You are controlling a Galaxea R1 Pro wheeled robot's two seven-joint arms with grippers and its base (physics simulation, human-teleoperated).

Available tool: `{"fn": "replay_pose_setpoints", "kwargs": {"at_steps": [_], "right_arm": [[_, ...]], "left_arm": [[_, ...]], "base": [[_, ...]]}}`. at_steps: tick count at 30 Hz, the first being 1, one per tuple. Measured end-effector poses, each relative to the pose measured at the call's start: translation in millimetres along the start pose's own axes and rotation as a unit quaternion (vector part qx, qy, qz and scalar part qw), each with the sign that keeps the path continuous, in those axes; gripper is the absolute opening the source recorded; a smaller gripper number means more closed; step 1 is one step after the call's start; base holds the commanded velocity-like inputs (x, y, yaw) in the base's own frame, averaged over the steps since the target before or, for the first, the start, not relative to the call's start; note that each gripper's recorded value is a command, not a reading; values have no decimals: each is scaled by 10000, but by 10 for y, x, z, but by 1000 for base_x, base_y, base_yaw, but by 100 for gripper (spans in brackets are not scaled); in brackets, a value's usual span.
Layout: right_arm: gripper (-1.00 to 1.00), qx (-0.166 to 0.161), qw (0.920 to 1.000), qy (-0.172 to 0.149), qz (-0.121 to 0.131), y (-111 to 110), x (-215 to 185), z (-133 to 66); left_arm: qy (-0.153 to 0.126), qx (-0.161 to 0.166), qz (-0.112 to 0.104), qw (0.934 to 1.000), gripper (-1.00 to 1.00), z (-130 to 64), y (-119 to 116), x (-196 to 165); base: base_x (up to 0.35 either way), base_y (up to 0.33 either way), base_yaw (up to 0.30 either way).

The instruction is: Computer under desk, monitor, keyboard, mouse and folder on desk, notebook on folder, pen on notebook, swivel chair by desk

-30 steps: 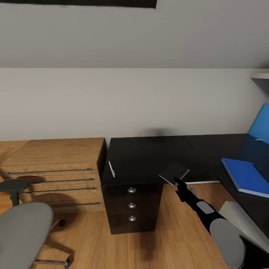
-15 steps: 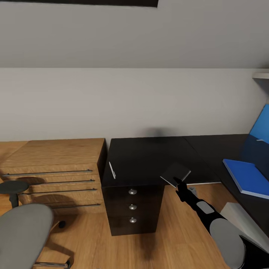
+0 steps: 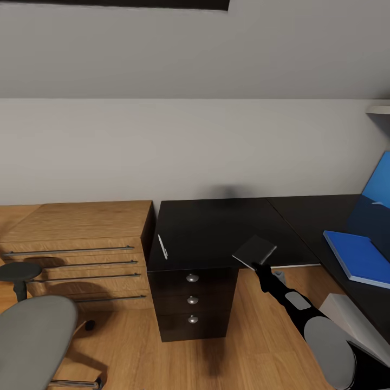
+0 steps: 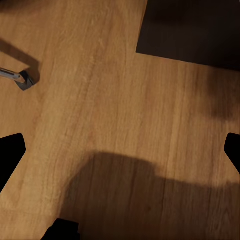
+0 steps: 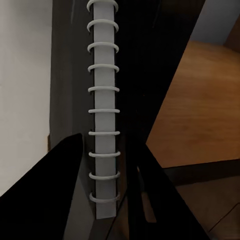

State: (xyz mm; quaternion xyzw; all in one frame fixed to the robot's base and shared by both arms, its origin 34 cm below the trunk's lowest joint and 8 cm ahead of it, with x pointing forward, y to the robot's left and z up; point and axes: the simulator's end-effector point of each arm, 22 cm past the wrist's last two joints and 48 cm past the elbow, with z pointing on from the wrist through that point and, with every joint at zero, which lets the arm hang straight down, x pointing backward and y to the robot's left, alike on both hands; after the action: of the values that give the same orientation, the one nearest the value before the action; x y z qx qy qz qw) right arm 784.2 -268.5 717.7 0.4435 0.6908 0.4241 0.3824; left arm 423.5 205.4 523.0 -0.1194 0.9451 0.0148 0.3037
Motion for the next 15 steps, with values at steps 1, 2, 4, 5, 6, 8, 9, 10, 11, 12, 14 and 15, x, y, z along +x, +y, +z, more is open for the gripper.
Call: {"fn": "replay_pose_setpoints", "kwargs": {"at_steps": [1,2,4,5,6,8,9,10,11,12,14,15], "right_arm": [[-100,1,10000,0,0,-1,0,0],[-100,1,10000,0,-1,-1,0,0],[-100,0,10000,1,-5,1,0,0],[-100,-1,10000,1,-7,1,0,0],[-100,-1,10000,1,-8,2,0,0],[-100,-7,10000,1,-5,5,-1,1],[-100,-7,10000,1,-5,6,-1,1],[-100,-7,10000,1,-6,6,-1,1],[-100,-7,10000,0,-6,6,-2,1],[-100,-6,10000,1,-12,22,-4,-4],[-100,-11,10000,-2,-21,60,-15,-14],[-100,-11,10000,-4,-26,78,-19,-19]], "left_arm": [[1,0,-1,10000,100,0,0,1],[1,-1,1,10000,100,0,1,1],[1,0,2,10000,100,0,0,1],[1,0,2,10000,100,0,0,1],[0,1,2,10000,100,0,-1,0],[1,1,3,10000,100,0,-1,1],[0,1,3,10000,100,0,-2,0],[-1,2,3,10000,100,0,-2,0],[-1,1,4,10000,100,0,-1,-1],[-1,2,4,10000,100,-14,-3,-11],[-1,5,7,10000,100,-42,-8,-32],[-1,6,7,10000,100,-56,-10,-43]], "base": [[0,0,0],[0,0,0],[0,0,0],[0,0,0],[0,0,0],[0,0,0],[0,0,0],[0,0,0],[0,0,0],[0,0,0],[0,0,0],[0,0,0]]}}
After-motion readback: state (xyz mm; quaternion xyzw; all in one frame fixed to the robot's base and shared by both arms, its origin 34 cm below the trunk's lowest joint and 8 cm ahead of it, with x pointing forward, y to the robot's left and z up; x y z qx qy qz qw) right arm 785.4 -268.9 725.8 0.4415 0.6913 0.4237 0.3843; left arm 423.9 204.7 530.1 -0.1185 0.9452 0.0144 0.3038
